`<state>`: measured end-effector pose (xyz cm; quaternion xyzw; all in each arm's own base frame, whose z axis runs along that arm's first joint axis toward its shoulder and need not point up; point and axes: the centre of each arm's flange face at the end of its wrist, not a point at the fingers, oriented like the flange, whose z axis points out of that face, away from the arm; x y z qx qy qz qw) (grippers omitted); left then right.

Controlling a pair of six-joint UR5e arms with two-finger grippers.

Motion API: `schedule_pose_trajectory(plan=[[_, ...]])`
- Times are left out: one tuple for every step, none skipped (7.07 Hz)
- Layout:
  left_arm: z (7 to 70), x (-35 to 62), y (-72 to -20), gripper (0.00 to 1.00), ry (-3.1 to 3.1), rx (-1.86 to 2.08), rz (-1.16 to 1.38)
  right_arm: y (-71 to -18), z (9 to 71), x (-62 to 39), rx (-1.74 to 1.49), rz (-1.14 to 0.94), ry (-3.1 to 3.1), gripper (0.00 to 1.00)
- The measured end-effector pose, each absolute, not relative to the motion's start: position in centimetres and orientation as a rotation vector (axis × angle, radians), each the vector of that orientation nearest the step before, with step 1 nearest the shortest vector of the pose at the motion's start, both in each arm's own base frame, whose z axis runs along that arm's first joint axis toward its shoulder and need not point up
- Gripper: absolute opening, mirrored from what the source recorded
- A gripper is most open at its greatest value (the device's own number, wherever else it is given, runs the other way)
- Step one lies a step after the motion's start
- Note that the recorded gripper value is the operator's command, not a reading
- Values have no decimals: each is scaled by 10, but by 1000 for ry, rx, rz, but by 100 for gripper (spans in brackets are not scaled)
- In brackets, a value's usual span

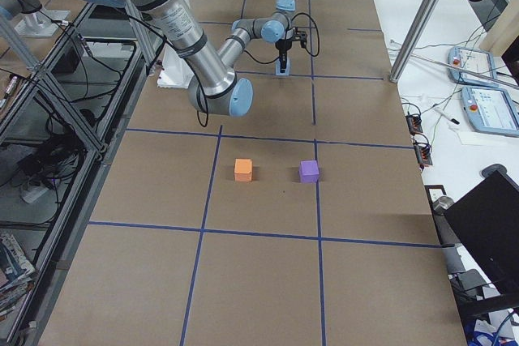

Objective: Place blue block between orange and purple blocks
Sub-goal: 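Carry the cube with the right gripper toward the gap between purple and orange cubes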

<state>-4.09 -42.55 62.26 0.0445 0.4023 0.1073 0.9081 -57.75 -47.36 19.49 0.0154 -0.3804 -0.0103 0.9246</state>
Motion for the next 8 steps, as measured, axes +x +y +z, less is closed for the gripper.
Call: schedule_pose_trajectory(plan=[[623, -41, -425, 100, 830, 91, 222, -494, 220, -530, 3, 12, -782, 32], [623, -41, -425, 100, 831, 91, 222, -507, 253, -479, -11, 14, -772, 32], [623, -41, -425, 100, 831, 92, 222, -512, 295, -429, -2, -19, -750, 32], [622, -41, -425, 100, 831, 93, 222, -510, 341, -384, 15, -54, -725, 33], [622, -41, -426, 100, 831, 94, 223, -502, 391, -343, 32, -68, -713, 33], [621, -41, -426, 100, 831, 95, 223, -487, 442, -309, 54, -69, -721, 33], [620, -41, -426, 100, 831, 96, 224, -469, 481, -282, 70, -67, -733, 33], [620, -40, -427, 100, 831, 97, 224, -450, 519, -258, 76, -64, -737, 33]])
